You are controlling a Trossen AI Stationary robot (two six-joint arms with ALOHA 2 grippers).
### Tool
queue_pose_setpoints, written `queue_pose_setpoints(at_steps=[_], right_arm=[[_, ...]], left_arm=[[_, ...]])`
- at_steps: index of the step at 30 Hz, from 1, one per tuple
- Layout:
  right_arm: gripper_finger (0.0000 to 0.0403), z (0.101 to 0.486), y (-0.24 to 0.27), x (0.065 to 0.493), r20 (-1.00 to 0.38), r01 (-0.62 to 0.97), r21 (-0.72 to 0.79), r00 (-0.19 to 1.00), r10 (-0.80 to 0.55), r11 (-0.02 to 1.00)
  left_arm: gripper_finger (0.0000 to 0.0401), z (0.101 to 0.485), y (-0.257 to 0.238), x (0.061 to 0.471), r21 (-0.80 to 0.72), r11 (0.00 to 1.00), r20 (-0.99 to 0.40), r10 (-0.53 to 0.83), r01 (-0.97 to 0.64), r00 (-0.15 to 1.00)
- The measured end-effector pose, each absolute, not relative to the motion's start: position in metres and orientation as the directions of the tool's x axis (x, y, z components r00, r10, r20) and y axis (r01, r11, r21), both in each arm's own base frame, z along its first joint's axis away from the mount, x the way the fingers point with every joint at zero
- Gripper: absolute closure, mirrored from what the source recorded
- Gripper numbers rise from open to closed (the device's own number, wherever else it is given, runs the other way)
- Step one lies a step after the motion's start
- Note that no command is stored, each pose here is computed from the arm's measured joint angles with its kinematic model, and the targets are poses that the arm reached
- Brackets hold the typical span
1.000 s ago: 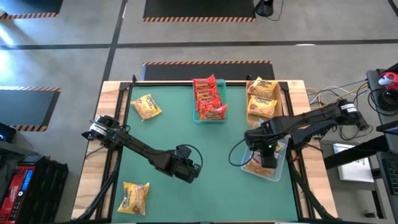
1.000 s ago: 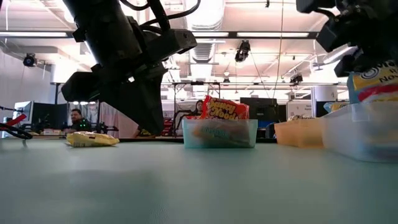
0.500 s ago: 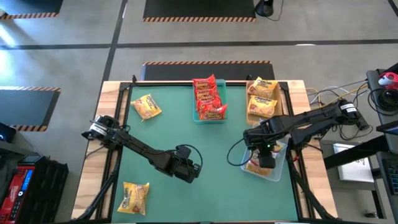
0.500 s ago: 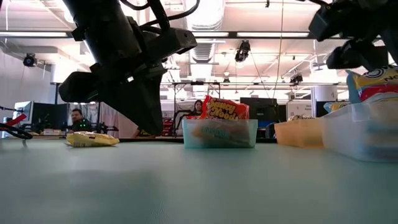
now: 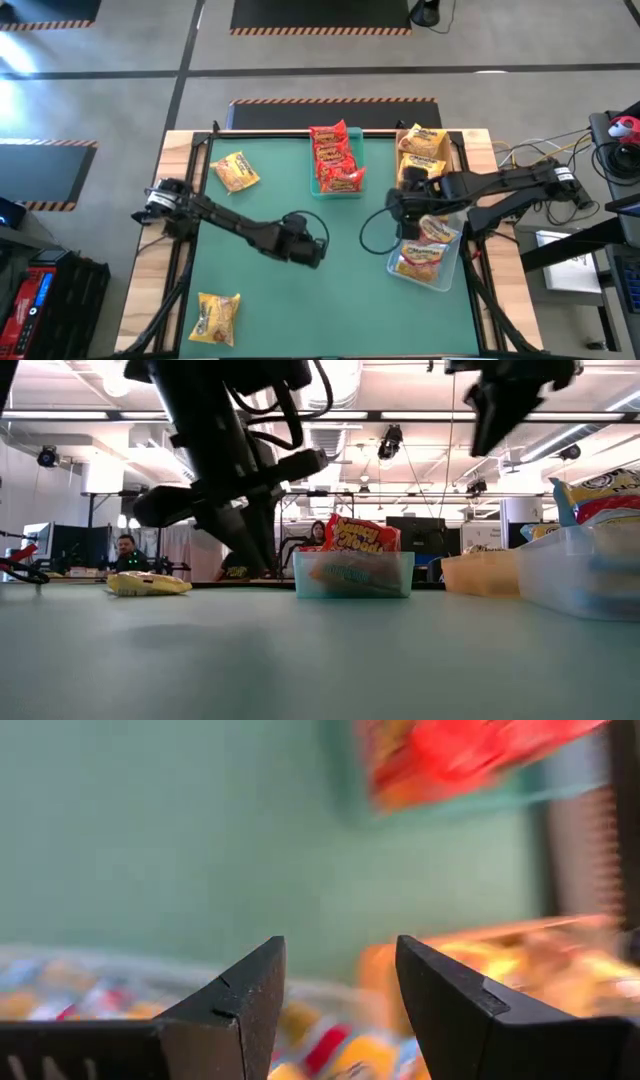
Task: Sort Maruchan noodles
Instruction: Put the yellow noodle pack into the orange bin
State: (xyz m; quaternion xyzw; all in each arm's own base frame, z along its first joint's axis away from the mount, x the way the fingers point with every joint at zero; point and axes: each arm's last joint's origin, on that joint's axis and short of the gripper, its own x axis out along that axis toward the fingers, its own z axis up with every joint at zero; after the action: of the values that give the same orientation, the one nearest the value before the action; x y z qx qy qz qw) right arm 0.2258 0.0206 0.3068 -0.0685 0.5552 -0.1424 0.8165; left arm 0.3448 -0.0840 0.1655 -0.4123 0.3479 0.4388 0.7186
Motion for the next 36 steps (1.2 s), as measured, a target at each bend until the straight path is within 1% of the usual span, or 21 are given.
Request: queue_pose_setpoints(at_steps=[2, 4, 7, 11, 13, 15, 17, 19, 22, 25, 27, 30, 32, 36], right_arm=[[0.0222, 0.31, 0.016, 0.23, -0.848, 0.178, -0.328, 0.377, -0.373, 0.928], [0.0223, 0.31, 0.011, 0.235, -0.819, 0.191, -0.356, 0.408, -0.404, 0.915], [0.0222, 0.305, 0.003, 0.239, -0.802, 0.186, -0.376, 0.425, -0.42, 0.908], [0.0223, 0.295, -0.01, 0.241, -0.797, 0.195, -0.397, 0.411, -0.442, 0.897], [0.0223, 0.289, -0.017, 0.241, -0.799, 0.216, -0.399, 0.395, -0.453, 0.891], [0.0223, 0.282, -0.023, 0.241, -0.799, 0.244, -0.394, 0.386, -0.462, 0.886], [0.0223, 0.276, -0.028, 0.241, -0.808, 0.258, -0.362, 0.393, -0.44, 0.896], [0.0223, 0.271, -0.032, 0.243, -0.818, 0.259, -0.299, 0.426, -0.387, 0.918], [0.0223, 0.267, -0.035, 0.248, -0.812, 0.255, -0.199, 0.498, -0.305, 0.946], [0.0223, 0.265, -0.036, 0.25, -0.805, 0.27, -0.136, 0.531, -0.266, 0.953], [0.0223, 0.265, -0.037, 0.251, -0.798, 0.279, -0.13, 0.541, -0.268, 0.951], [0.0223, 0.266, -0.038, 0.252, -0.789, 0.29, -0.126, 0.551, -0.273, 0.949], [0.0223, 0.267, -0.041, 0.251, -0.788, 0.304, -0.122, 0.549, -0.278, 0.945], [0.0223, 0.267, -0.047, 0.251, -0.781, 0.345, -0.107, 0.551, -0.294, 0.932]], left_arm=[[0.0365, 0.168, -0.076, 0.344, -0.269, 0.264, -0.865, 0.356, -0.926, 0.353], [0.0365, 0.172, -0.068, 0.341, -0.236, 0.262, -0.869, 0.374, -0.936, 0.324], [0.0365, 0.18, -0.051, 0.329, -0.132, 0.249, -0.884, 0.408, -0.959, 0.228], [0.0365, 0.2, -0.021, 0.309, -0.012, 0.176, -0.893, 0.44, -0.984, 0.089], [0.0365, 0.21, -0.006, 0.301, 0.022, 0.171, -0.894, 0.444, -0.985, 0.057], [0.0365, 0.219, 0.01, 0.296, 0.032, 0.174, -0.894, 0.445, -0.984, 0.049], [0.0365, 0.228, 0.027, 0.291, 0.024, 0.157, -0.892, 0.449, -0.987, 0.05], [0.0365, 0.235, 0.044, 0.284, 0.029, 0.136, -0.89, 0.455, -0.99, 0.037], [0.0365, 0.24, 0.068, 0.271, 0.086, 0.077, -0.885, 0.464, -0.993, -0.041], [0.0365, 0.241, 0.088, 0.255, 0.189, 0.028, -0.886, 0.436, -0.982, -0.158], [0.0365, 0.239, 0.1, 0.245, 0.265, 0.029, -0.882, 0.412, -0.964, -0.23], [0.0365, 0.23, 0.118, 0.232, 0.338, 0.069, -0.881, 0.374, -0.938, -0.29], [0.0365, 0.221, 0.128, 0.221, 0.373, 0.078, -0.885, 0.33, -0.924, -0.329], [0.0365, 0.203, 0.142, 0.197, 0.437, 0.046, -0.874, 0.259, -0.898, -0.411]])
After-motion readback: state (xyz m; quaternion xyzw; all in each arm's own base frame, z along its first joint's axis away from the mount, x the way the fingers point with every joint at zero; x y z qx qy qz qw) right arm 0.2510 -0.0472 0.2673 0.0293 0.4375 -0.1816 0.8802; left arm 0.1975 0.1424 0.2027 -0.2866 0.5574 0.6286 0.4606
